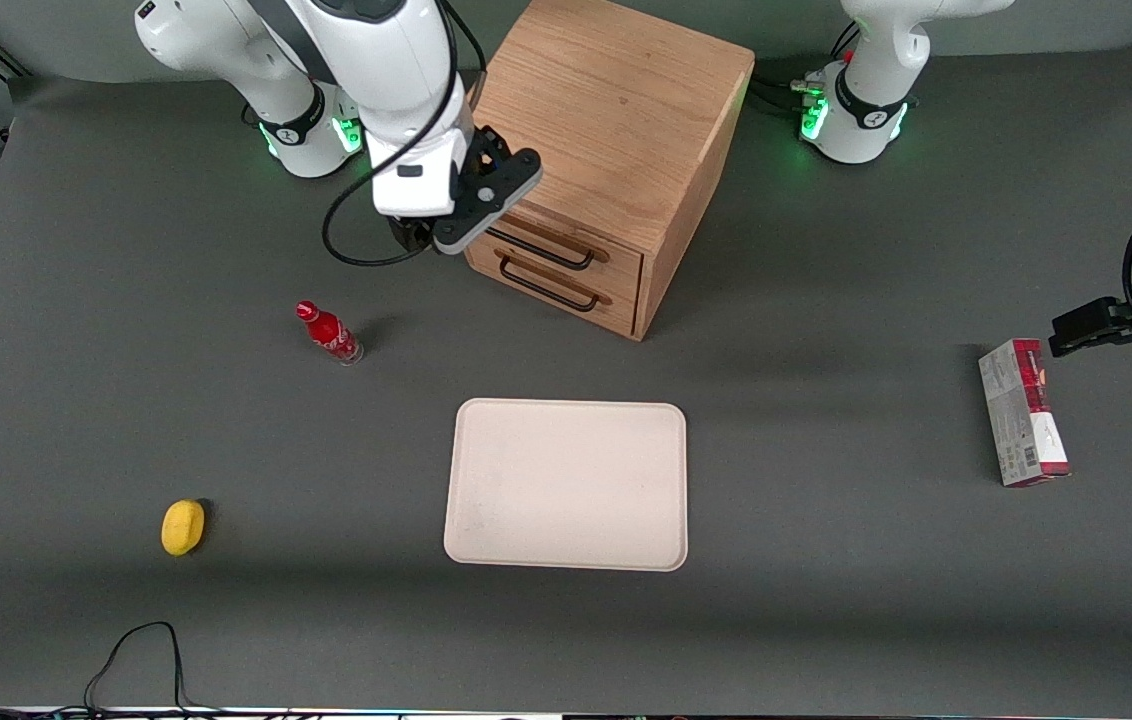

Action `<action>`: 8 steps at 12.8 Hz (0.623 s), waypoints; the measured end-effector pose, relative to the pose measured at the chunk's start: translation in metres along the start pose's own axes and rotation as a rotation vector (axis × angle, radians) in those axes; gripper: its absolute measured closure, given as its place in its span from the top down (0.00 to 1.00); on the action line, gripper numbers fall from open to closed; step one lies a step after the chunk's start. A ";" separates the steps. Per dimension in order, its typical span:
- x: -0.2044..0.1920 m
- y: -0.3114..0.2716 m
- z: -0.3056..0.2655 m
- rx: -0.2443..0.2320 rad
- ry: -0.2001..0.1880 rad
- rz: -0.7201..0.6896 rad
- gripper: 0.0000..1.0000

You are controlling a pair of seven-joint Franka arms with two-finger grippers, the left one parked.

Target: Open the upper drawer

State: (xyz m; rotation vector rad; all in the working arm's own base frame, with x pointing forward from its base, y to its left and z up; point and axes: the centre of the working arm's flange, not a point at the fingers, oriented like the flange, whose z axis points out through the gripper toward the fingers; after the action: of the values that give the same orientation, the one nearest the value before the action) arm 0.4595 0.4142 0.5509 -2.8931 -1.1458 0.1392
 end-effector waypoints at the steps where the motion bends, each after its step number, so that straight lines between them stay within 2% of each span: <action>1: 0.004 -0.006 0.007 0.000 -0.007 -0.009 1.00; 8: 0.011 -0.018 0.020 0.000 -0.014 -0.137 1.00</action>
State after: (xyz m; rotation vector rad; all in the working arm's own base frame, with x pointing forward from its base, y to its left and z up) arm 0.4536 0.4346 0.5317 -2.8056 -1.3414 0.1568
